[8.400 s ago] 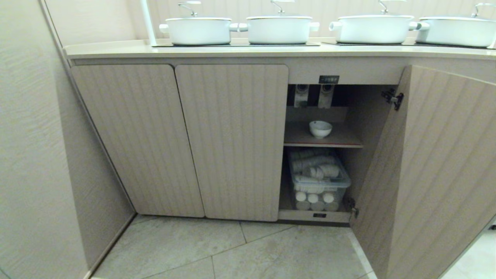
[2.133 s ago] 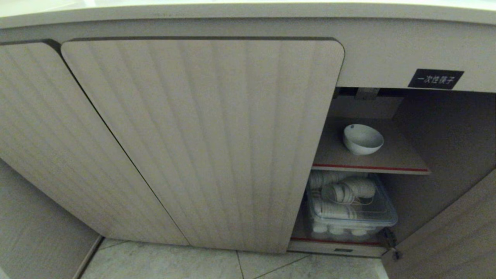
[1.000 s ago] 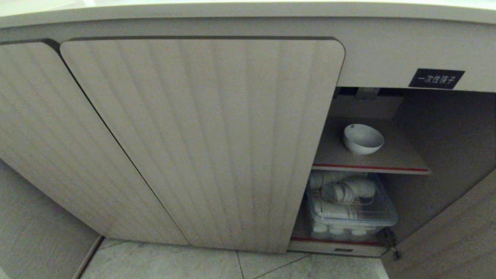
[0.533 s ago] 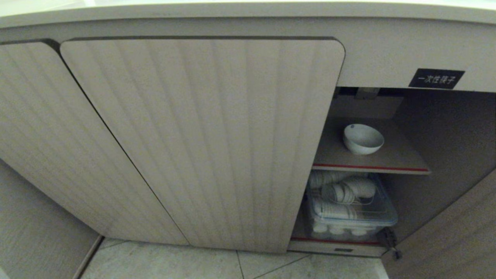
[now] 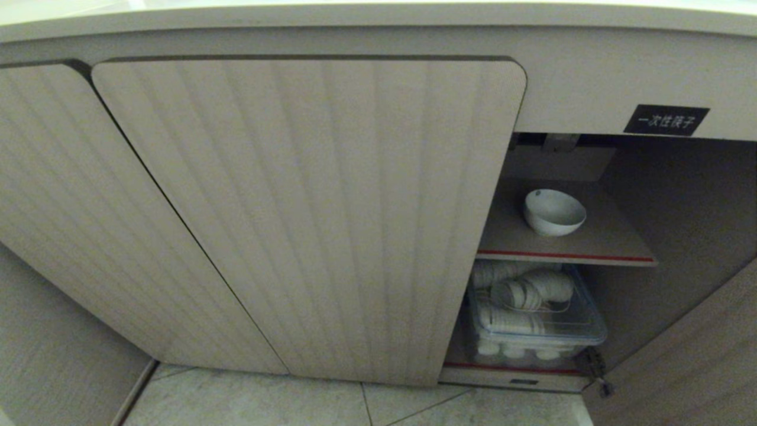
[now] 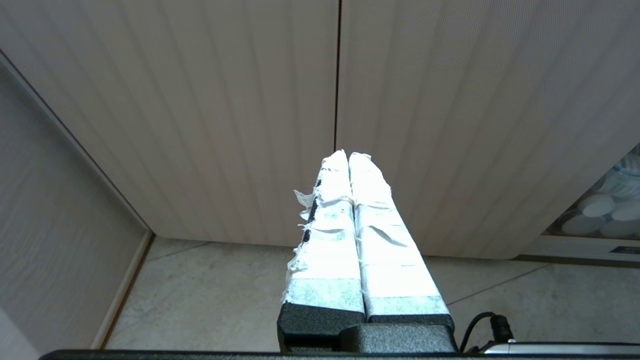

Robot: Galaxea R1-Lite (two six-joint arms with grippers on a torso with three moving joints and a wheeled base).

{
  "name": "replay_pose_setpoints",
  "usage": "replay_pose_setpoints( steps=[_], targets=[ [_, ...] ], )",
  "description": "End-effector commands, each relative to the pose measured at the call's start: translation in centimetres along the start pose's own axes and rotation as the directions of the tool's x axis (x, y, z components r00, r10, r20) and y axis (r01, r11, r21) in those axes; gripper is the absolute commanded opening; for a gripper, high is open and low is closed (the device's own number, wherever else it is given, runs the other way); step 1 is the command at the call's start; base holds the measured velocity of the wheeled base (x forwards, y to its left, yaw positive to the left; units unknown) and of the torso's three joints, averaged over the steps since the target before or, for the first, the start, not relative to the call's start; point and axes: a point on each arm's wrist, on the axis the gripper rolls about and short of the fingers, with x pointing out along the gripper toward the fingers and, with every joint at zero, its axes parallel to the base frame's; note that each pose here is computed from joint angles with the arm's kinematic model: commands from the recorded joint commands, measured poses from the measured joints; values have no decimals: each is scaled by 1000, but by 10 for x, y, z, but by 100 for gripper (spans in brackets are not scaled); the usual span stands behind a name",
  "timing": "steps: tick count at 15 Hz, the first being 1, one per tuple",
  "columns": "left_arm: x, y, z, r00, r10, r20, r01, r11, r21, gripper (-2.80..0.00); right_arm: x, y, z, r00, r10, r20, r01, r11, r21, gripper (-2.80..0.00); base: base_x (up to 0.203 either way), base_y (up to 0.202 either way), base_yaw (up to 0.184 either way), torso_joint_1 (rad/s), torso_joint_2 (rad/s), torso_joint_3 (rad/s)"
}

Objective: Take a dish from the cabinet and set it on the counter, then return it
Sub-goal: Take the bowl from the cabinet

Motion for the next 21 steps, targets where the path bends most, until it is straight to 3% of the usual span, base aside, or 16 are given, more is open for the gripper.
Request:
replay_pose_setpoints(
  steps=[1, 3, 8, 14, 17, 21],
  targets=[
    [0, 0, 0, 1000, 0, 0, 0, 1000, 0, -280, 0, 0, 0, 1000, 0, -1, 0, 1000, 1, -280, 0, 0, 0, 0, 0, 0],
    [0, 0, 0, 1000, 0, 1, 0, 1000, 0, -280, 1, 0, 0, 1000, -4, -9, 4, 1000, -6, -280, 0, 0, 0, 0, 0, 0],
    [0, 0, 0, 1000, 0, 1, 0, 1000, 0, -280, 25, 2, 13, 981, -13, -191, 5, 999, -42, -280, 0, 0, 0, 0, 0, 0],
    [0, 0, 0, 1000, 0, 0, 0, 1000, 0, -280, 61, 3, 32, 956, 51, -289, -73, 995, -66, -280, 0, 0, 0, 0, 0, 0],
    [0, 0, 0, 1000, 0, 1, 0, 1000, 0, -280, 78, 4, 49, 946, 125, -299, -144, 989, -43, -280, 0, 0, 0, 0, 0, 0],
    [0, 0, 0, 1000, 0, 0, 0, 1000, 0, -280, 117, 3, 62, 909, 176, -378, -193, 981, -7, -280, 0, 0, 0, 0, 0, 0]
  ],
)
